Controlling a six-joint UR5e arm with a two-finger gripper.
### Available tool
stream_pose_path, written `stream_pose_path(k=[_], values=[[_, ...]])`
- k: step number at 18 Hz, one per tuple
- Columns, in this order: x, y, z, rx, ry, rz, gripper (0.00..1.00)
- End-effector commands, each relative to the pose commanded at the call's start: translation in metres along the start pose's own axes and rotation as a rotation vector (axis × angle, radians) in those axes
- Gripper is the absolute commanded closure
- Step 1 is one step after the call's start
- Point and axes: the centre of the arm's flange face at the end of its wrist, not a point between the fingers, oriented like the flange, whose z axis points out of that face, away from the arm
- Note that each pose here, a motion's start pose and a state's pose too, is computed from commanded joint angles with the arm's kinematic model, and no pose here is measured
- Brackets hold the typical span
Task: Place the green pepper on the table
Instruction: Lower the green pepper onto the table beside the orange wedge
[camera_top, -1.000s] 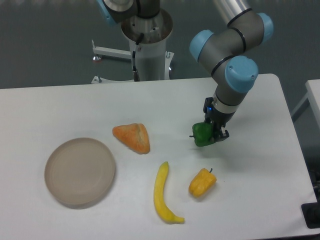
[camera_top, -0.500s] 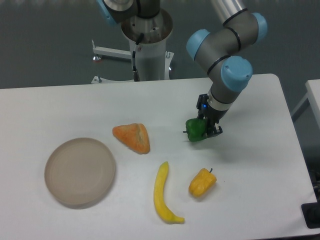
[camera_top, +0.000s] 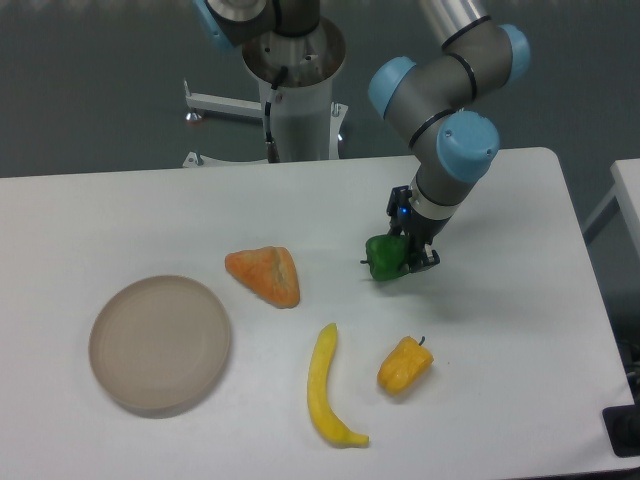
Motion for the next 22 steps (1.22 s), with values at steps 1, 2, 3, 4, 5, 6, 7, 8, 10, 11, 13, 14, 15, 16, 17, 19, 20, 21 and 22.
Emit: stream_pose_path(k=[1, 2, 3, 4, 5, 6, 7, 8, 10, 11, 13, 14, 15, 16, 17, 19, 20, 21, 22], values=[[0.002, 0.000, 0.004, 0.001, 0.008, -0.001, 0.50], [0.003, 0.000, 0.005, 0.001, 0.009, -0.004, 0.50], [0.003, 0.000, 0.005, 0.001, 0.009, -0.004, 0.50], [0.003, 0.000, 0.006, 0.002, 0.011, -0.004, 0.50], [0.003, -0.001, 0.008, 0.001, 0.014, -0.005, 0.50], [0.003, -0.001, 0.008, 0.001, 0.014, -0.005, 0.50], [0.003, -0.001, 0.008, 0.001, 0.014, -0.003, 0.50], [0.003, -0.001, 0.009, 0.000, 0.016, -0.005, 0.50], [0.004, -0.003, 0.011, 0.000, 0.020, -0.002, 0.50], [0.004, -0.003, 0.011, 0.000, 0.020, -0.002, 0.49], [0.003, -0.002, 0.012, -0.004, 0.021, -0.002, 0.49], [0.003, -0.002, 0.013, -0.005, 0.023, -0.003, 0.49], [0.003, -0.002, 0.013, -0.005, 0.023, -0.003, 0.49], [0.003, -0.003, 0.013, -0.007, 0.024, -0.001, 0.49], [0.003, -0.003, 0.013, -0.007, 0.022, 0.001, 0.49], [0.004, -0.004, 0.013, -0.007, 0.022, 0.002, 0.49], [0.003, -0.003, 0.014, -0.009, 0.023, 0.004, 0.48], [0.003, -0.003, 0.014, -0.008, 0.024, 0.002, 0.48], [0.003, -0.003, 0.014, -0.009, 0.023, 0.002, 0.48]])
